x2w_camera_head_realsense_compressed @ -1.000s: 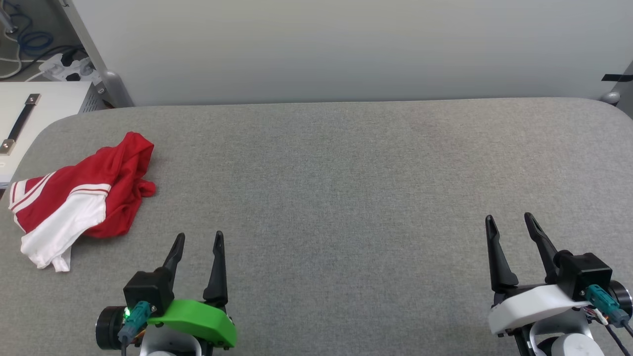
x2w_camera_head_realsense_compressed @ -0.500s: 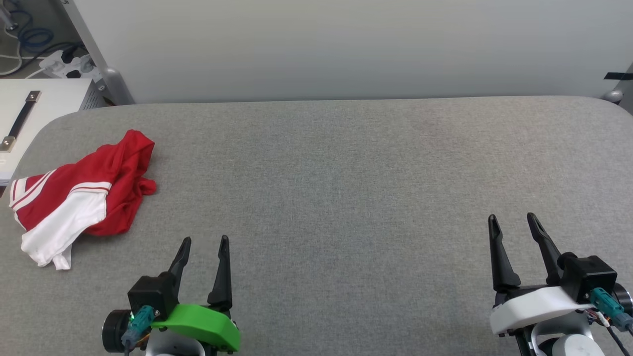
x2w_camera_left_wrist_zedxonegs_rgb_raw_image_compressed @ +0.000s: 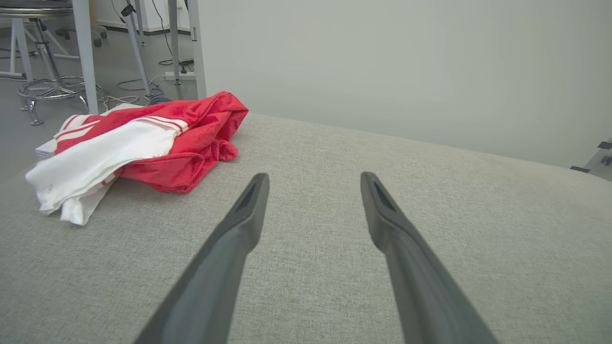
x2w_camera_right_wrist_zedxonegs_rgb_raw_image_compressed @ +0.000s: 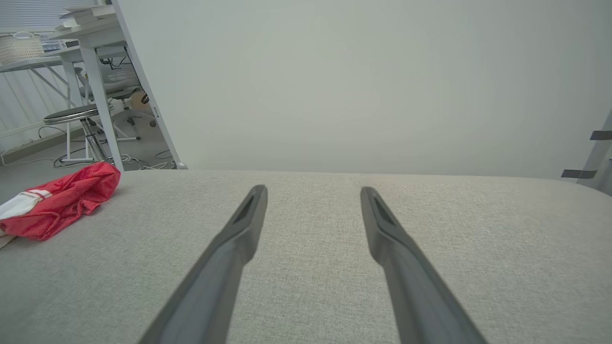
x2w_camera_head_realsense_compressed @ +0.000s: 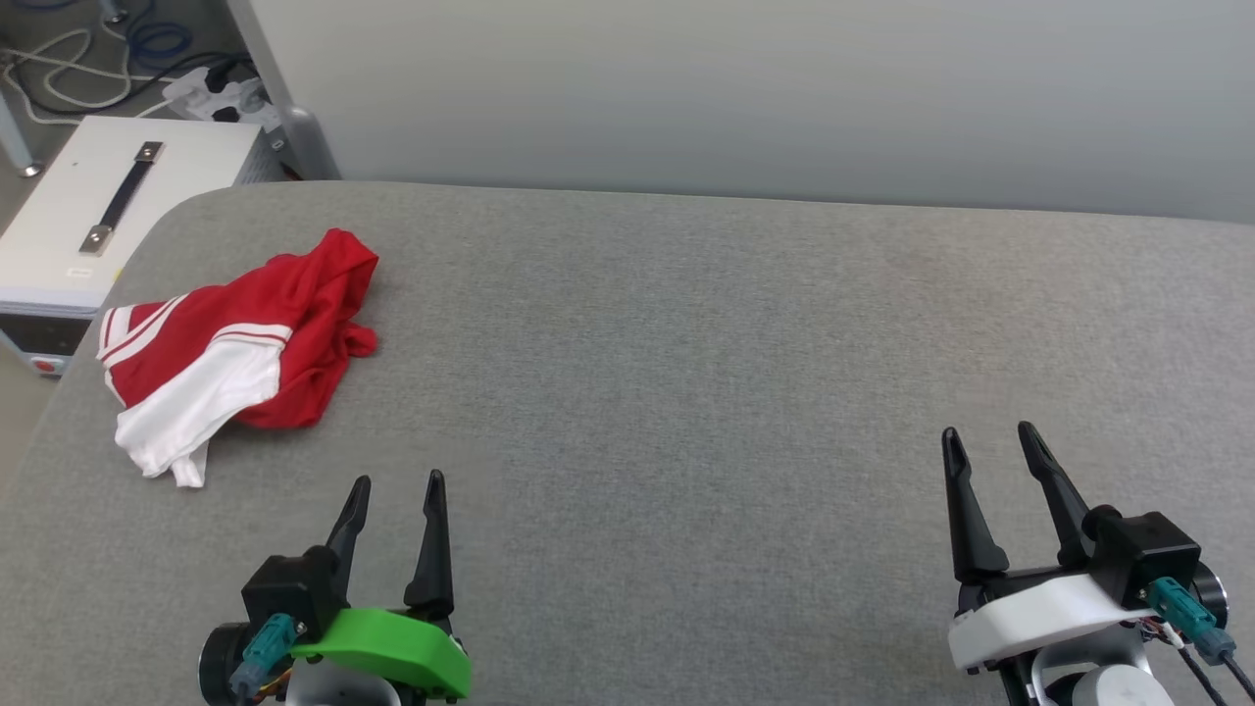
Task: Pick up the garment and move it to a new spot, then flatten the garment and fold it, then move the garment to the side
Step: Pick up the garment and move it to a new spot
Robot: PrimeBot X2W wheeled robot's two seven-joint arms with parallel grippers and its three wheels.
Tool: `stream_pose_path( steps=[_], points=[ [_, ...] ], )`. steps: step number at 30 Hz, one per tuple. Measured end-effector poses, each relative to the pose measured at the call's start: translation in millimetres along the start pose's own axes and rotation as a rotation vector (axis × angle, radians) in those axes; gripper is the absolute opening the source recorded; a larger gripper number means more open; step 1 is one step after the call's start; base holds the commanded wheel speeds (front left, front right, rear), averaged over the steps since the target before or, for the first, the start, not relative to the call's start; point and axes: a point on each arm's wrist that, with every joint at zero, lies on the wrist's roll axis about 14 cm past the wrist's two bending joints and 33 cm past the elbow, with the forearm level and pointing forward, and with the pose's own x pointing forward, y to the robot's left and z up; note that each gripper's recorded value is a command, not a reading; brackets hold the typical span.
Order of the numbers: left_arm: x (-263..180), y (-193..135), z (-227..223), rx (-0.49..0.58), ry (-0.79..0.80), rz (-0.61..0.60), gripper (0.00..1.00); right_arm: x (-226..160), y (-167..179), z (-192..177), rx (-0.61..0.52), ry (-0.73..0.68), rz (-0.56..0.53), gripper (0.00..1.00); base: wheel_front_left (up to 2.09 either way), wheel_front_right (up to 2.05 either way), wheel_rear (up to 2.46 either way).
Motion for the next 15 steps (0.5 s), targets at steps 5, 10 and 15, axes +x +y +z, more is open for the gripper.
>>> stream_pose_path(
  steps=[5,10,15],
  points=[
    [-11.7,18.8,6.6,-0.002,-0.025,0.061,1.0,9.5,24.3,-2.1,0.022,-0.004,0.072,1.0,0.0,0.0,0.0],
    [-26.2,39.0,14.5,-0.001,-0.056,0.128,1.0,18.1,49.8,-4.1,0.043,-0.008,0.147,1.0,0.0,0.0,0.0],
    [-40.7,54.8,19.9,0.0,-0.074,0.184,1.0,24.5,71.5,-6.6,0.057,-0.004,0.211,1.0,0.0,0.0,0.0]
  ],
)
